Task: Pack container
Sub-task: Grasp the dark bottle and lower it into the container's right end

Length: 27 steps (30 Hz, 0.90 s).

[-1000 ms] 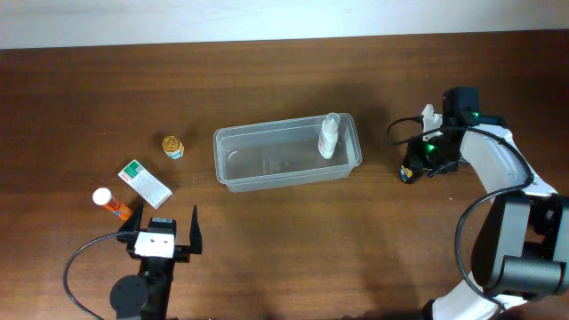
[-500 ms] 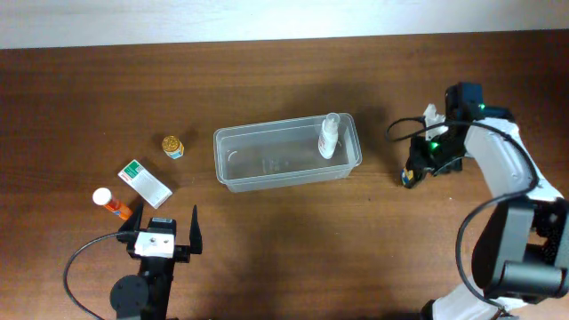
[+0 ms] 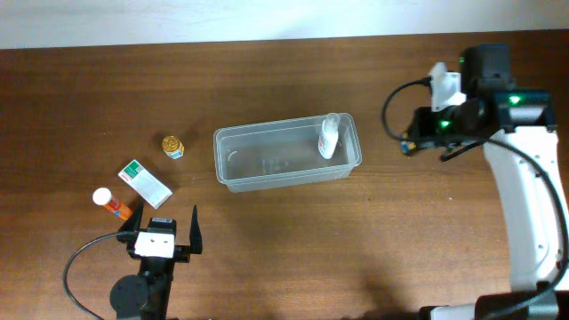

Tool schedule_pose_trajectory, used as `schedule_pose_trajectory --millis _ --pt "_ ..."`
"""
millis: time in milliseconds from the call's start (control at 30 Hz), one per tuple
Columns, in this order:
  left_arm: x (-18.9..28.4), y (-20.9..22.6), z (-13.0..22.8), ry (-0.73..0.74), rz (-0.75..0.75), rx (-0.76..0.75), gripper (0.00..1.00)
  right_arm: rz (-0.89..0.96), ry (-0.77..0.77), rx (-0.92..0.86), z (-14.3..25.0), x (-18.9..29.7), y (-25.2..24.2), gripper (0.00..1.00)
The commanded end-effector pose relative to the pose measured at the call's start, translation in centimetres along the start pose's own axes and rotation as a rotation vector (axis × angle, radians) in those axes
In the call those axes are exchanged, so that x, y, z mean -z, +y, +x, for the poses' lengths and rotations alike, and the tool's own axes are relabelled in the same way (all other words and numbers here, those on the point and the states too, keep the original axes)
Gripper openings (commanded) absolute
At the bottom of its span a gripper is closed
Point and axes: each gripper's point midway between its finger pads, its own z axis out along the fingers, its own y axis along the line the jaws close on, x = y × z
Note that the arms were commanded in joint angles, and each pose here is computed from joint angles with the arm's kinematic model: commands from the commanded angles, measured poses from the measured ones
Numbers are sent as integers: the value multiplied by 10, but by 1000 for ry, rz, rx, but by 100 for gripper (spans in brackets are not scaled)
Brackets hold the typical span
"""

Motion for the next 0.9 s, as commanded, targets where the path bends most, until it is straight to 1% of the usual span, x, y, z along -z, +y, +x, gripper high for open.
schedule_pose_trajectory --millis 0,233,367,633,767,867 --pt "0 -1 1 -1 5 -9 99 -26 -33 42 -4 9 30 28" --pt "0 -1 1 -1 6 -9 99 -31 -27 116 -5 -4 69 28" --pt "0 -1 1 -1 5 -9 100 -53 0 166 -4 -22 90 29" --pt "0 -1 1 -1 5 -9 100 -35 65 192 -7 -70 97 28" --pt "0 -1 1 -1 5 -9 99 -26 88 190 -7 -86 95 28" --pt "0 -1 1 -1 6 -9 99 31 85 192 -9 -90 86 28"
